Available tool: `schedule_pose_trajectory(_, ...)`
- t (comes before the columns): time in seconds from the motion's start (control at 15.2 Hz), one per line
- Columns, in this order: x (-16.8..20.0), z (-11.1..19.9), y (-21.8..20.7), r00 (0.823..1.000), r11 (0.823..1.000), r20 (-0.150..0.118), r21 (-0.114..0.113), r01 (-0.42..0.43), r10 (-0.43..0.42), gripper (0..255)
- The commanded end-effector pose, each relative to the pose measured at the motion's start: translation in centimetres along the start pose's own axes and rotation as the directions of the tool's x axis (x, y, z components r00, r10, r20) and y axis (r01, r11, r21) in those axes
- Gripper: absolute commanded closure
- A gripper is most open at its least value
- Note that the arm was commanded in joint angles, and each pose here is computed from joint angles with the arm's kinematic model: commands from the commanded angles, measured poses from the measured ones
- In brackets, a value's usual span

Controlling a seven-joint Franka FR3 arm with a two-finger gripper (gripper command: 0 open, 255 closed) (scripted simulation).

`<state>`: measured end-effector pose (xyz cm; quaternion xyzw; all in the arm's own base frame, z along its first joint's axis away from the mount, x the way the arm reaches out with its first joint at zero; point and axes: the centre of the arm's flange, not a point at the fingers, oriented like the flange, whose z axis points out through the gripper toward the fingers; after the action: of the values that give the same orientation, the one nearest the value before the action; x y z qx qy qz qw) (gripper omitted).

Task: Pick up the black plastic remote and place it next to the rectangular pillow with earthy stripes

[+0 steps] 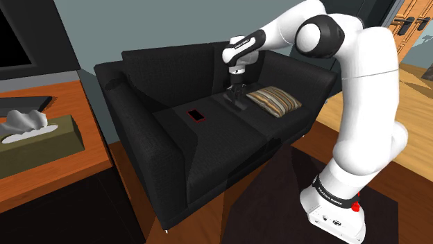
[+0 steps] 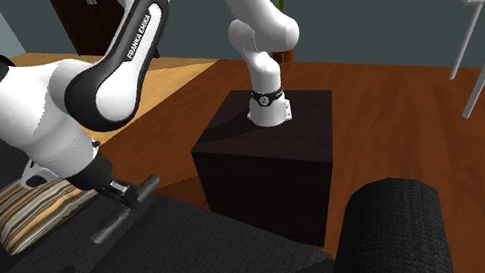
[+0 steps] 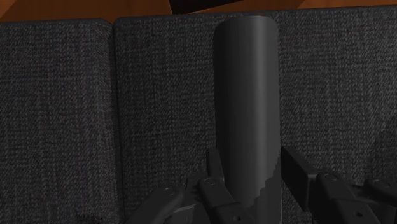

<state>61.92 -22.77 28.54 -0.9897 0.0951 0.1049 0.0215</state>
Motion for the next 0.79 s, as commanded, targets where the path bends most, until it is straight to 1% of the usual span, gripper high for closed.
schedule_pose_trajectory(0.0, 0.4, -0.1, 2.7, 1.000, 1.000, 0.000, 0.000, 0.001, -0.001, 255)
schedule_pose_trajectory(0.59, 2.5, -0.9, 14.3, 1.000, 1.000, 0.000, 0.000, 0.001, -0.001, 255)
schedule_pose_trajectory(0.66, 2.8, -1.0, 15.5, 1.000, 1.000, 0.000, 0.000, 0.001, -0.001, 255)
schedule_pose_trajectory(0.73, 2.9, -0.4, 15.5, 1.000, 1.000, 0.000, 0.000, 0.001, -0.001, 255)
